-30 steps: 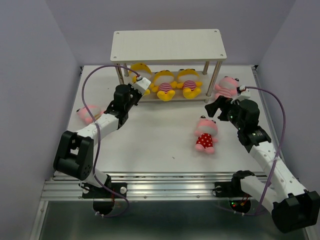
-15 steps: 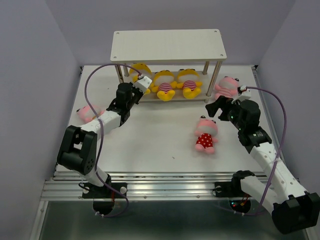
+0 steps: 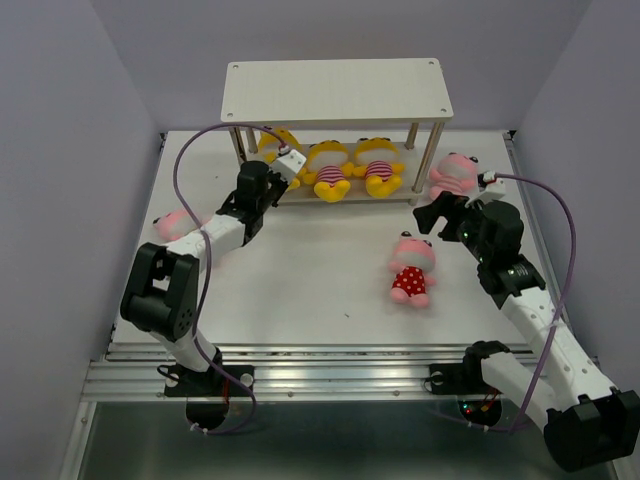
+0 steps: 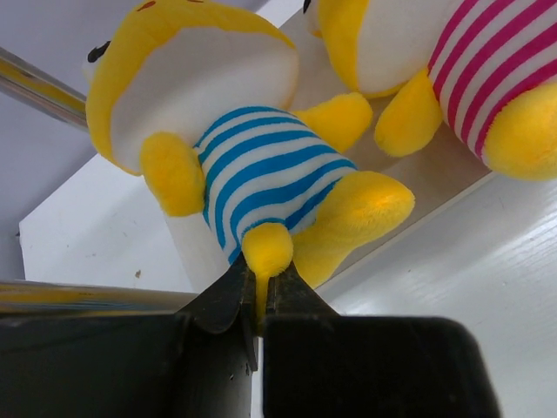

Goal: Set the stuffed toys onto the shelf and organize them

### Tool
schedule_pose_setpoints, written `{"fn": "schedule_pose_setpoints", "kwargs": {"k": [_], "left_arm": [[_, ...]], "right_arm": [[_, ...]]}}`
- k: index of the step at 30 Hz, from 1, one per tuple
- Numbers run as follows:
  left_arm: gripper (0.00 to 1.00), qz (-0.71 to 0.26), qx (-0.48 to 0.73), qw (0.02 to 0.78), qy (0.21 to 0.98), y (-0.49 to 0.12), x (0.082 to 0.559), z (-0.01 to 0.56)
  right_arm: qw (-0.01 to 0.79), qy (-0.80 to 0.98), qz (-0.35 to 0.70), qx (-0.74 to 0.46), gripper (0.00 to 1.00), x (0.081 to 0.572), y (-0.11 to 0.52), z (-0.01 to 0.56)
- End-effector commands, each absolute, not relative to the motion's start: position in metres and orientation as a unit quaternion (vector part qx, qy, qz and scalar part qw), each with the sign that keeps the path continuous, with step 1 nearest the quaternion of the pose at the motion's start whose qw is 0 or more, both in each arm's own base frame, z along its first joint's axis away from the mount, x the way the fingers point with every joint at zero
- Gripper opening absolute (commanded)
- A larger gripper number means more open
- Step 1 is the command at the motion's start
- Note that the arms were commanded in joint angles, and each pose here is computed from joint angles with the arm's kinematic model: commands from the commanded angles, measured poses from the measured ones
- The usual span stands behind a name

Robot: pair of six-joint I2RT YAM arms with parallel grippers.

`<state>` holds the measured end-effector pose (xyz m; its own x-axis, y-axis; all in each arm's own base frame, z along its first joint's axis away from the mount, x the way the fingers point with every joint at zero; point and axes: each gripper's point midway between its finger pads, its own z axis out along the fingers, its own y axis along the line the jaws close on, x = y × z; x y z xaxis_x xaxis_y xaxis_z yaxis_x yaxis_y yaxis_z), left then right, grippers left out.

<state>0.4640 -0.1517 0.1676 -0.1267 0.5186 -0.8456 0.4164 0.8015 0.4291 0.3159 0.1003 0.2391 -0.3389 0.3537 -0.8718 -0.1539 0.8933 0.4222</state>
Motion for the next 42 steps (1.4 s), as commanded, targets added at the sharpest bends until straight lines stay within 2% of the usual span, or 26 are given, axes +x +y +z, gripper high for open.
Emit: {"fn": "schedule_pose_setpoints", "kwargs": {"k": [1,13,16,17,29,31,37,38,39,42], "left_arm": [[0.1,0.05,0.303,0.602,0.737,-0.15,0.479,0.197],[0.26,0.019,0.305,0.587,0.749,-0.155,0.479,0.194],[0.35,0.014,0.3,0.582,0.756,-0.156,0.479,0.191],[0.42,0.013,0.298,0.582,0.757,-0.156,0.48,0.192],[0.57,0.001,0.281,0.576,0.768,-0.156,0.474,0.191],[0.74,-0.001,0.277,0.577,0.768,-0.155,0.472,0.193],[0.76,-0.006,0.265,0.578,0.772,-0.153,0.467,0.195],[0.8,-0.007,0.264,0.579,0.772,-0.153,0.466,0.197],[0.97,-0.008,0.261,0.579,0.773,-0.153,0.464,0.197],[0.99,-0.013,0.257,0.583,0.771,-0.151,0.459,0.202]], "right_arm": [[0.599,0.769,0.215,0.057,1.0,0.318,0.098,0.259],[0.6,0.77,0.209,0.057,1.0,0.318,0.096,0.259],[0.599,0.771,0.209,0.055,1.0,0.318,0.097,0.258],[0.599,0.771,0.208,0.056,1.0,0.319,0.096,0.258],[0.603,0.768,0.211,0.053,1.0,0.316,0.097,0.261],[0.602,0.767,0.214,0.053,1.0,0.315,0.097,0.261],[0.601,0.767,0.219,0.05,1.0,0.312,0.099,0.261],[0.603,0.765,0.22,0.05,1.0,0.312,0.099,0.262],[0.604,0.764,0.22,0.05,1.0,0.311,0.099,0.263],[0.604,0.763,0.226,0.048,1.0,0.309,0.1,0.264]]}}
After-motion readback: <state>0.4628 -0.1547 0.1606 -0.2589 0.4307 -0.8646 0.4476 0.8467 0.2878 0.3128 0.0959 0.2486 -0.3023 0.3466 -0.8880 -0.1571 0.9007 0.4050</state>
